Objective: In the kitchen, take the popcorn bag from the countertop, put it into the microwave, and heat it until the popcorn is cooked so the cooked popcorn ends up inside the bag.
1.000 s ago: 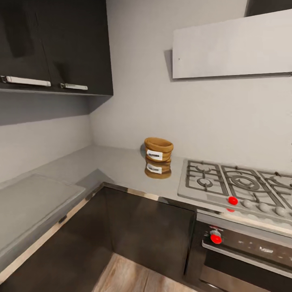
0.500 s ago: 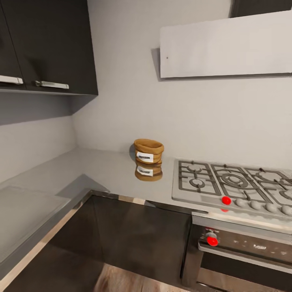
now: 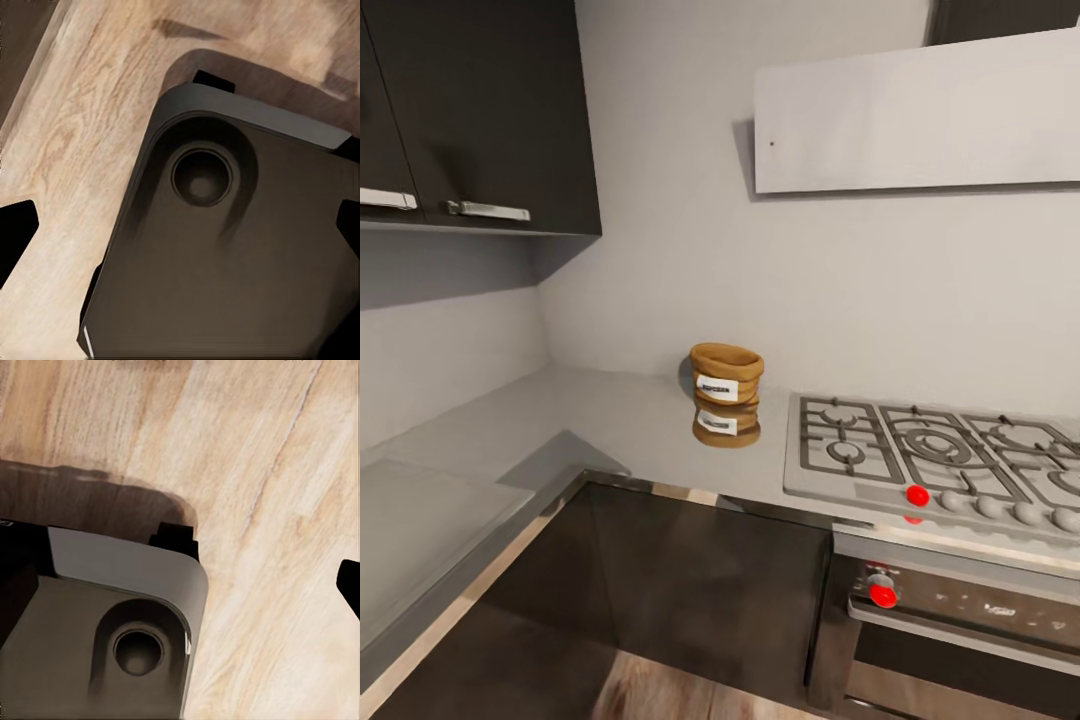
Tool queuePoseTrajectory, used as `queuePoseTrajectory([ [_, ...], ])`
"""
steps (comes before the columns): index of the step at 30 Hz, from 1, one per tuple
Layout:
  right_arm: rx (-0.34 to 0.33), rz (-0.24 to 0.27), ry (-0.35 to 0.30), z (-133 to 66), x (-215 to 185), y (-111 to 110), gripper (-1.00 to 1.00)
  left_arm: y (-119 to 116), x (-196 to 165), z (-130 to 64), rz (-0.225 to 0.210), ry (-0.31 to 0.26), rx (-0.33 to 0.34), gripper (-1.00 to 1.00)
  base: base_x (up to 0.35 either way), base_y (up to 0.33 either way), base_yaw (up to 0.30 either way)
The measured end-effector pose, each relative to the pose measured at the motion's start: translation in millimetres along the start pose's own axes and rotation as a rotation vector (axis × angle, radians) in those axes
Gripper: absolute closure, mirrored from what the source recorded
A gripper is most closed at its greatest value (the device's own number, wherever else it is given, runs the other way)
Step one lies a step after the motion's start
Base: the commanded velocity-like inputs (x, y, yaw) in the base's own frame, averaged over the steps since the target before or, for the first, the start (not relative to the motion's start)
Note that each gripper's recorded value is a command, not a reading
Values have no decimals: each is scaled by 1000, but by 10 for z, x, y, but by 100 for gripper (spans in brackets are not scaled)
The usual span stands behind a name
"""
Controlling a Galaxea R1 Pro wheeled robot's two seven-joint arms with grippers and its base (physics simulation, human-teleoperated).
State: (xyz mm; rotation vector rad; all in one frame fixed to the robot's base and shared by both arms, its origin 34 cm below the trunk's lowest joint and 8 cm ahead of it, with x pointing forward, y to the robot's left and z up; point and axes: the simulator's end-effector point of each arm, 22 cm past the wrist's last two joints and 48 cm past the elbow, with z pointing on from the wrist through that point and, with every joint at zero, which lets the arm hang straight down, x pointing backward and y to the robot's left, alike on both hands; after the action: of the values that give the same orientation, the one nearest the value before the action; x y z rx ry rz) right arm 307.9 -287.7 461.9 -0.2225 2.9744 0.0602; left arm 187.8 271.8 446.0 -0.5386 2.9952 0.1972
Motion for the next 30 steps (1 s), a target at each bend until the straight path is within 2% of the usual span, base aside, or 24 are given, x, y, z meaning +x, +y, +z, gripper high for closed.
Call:
queuePoseTrajectory([
  [30,-1,-8,2,-471,-74,27,-100,50,-72,-473,7,-4,2,-100,0,0,0],
])
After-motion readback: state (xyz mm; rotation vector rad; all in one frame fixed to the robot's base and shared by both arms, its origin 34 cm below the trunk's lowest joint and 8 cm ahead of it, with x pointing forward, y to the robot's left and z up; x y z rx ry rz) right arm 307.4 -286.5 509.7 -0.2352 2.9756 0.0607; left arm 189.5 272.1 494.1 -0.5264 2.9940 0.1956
